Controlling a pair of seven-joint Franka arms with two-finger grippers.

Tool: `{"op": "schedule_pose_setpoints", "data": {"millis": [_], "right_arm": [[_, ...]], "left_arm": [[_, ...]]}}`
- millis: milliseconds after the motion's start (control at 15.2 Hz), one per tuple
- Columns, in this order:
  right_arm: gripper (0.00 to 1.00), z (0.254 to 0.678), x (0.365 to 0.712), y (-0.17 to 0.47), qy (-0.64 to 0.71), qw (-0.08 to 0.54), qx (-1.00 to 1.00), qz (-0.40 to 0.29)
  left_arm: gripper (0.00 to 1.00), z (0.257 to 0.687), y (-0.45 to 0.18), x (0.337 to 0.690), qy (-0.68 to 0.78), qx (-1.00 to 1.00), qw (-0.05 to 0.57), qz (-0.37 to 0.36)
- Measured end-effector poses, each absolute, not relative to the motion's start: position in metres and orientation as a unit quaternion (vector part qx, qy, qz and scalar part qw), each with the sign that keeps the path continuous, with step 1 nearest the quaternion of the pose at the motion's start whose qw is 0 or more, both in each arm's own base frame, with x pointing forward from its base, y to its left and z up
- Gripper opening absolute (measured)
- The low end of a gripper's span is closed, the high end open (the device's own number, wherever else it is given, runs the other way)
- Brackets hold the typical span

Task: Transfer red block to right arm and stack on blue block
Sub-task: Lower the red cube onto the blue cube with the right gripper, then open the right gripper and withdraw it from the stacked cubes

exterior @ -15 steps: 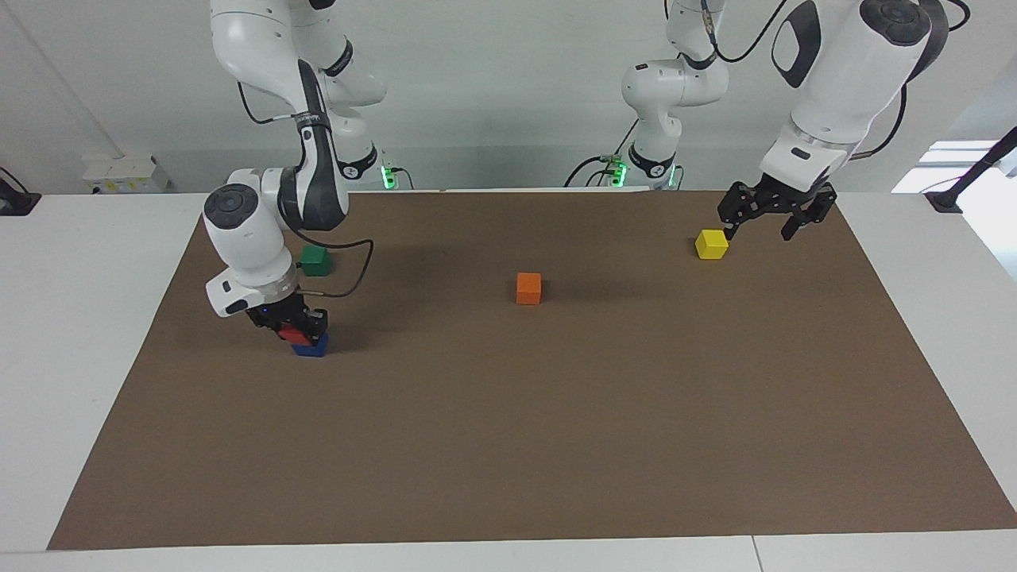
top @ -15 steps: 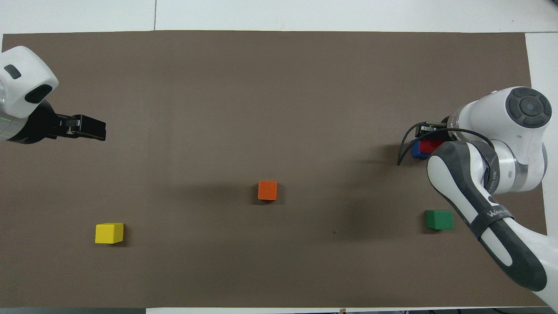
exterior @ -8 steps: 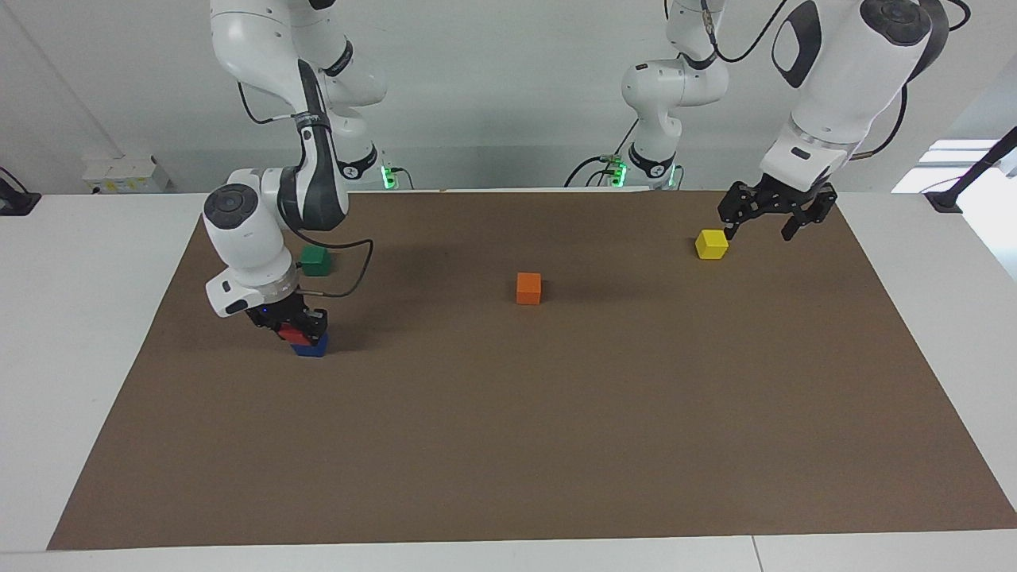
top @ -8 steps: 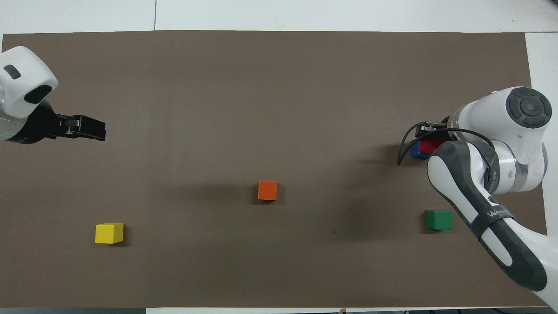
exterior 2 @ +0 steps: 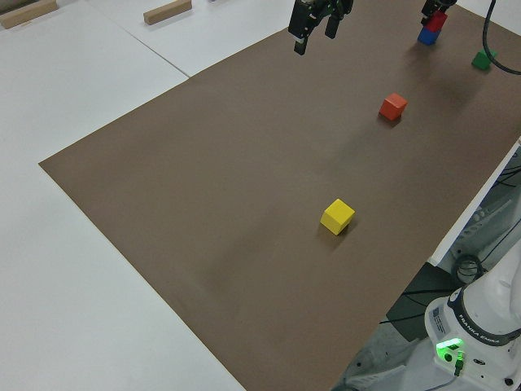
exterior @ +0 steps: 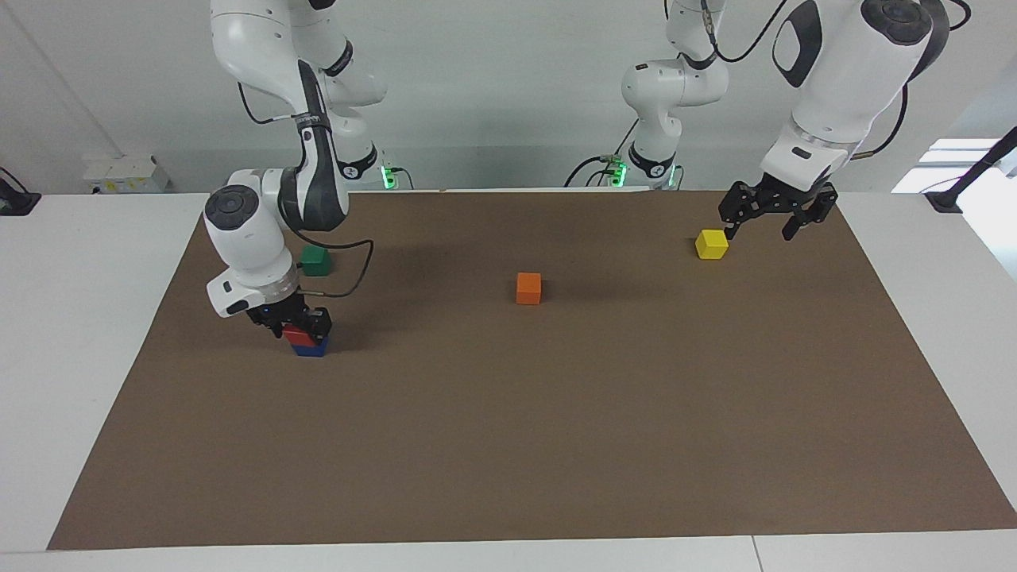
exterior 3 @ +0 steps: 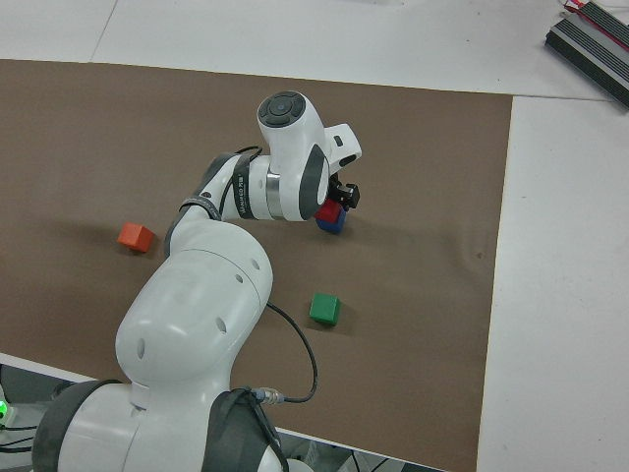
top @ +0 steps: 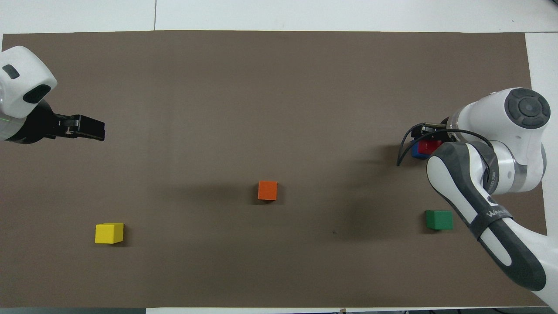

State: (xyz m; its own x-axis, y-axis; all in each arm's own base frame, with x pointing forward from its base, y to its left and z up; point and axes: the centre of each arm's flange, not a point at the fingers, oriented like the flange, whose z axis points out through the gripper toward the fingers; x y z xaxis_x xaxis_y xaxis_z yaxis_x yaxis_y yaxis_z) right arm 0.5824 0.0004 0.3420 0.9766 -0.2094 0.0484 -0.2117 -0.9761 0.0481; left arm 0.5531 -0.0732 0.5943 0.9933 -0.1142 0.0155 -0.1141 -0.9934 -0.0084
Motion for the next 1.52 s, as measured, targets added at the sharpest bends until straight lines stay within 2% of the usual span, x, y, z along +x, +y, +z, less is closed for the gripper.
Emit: {"op": "schedule_pose_setpoints", "data": {"millis": [132, 329, 593, 857, 1120, 1318, 1516], "right_arm": [[1.0, 0.344, 0.584, 0.001, -0.106, 0.026, 0.994, 0.024], [1.0, 0.364, 0.591, 0.007, -0.102, 0.026, 0.994, 0.022], [1.0, 0.438, 0.601, 0.028, -0.087, 0.014, 0.996, 0.006], [1.0, 0.515, 0.578, 0.027, -0.022, -0.011, 1.0, 0.014], [1.0, 0.568, 0.545, 0.014, 0.019, -0.01, 1.0, -0.005], [1.0, 0.585, 0.541, -0.001, 0.032, -0.004, 0.999, -0.026], [1.0, 0.58, 0.546, -0.003, 0.033, 0.001, 0.999, -0.034]], "left_arm": [[1.0, 0.594, -0.07, 0.553, 0.055, -0.998, 0.004, -0.008], [1.0, 0.594, -0.068, 0.554, 0.053, -0.999, 0.004, -0.008], [1.0, 0.594, -0.068, 0.554, 0.053, -0.999, 0.004, -0.008], [1.0, 0.594, -0.068, 0.554, 0.053, -0.999, 0.004, -0.008], [1.0, 0.594, -0.068, 0.554, 0.053, -0.999, 0.004, -0.008], [1.0, 0.594, -0.068, 0.554, 0.053, -0.999, 0.004, -0.008], [1.0, 0.594, -0.068, 0.554, 0.053, -0.999, 0.004, -0.008]]}}
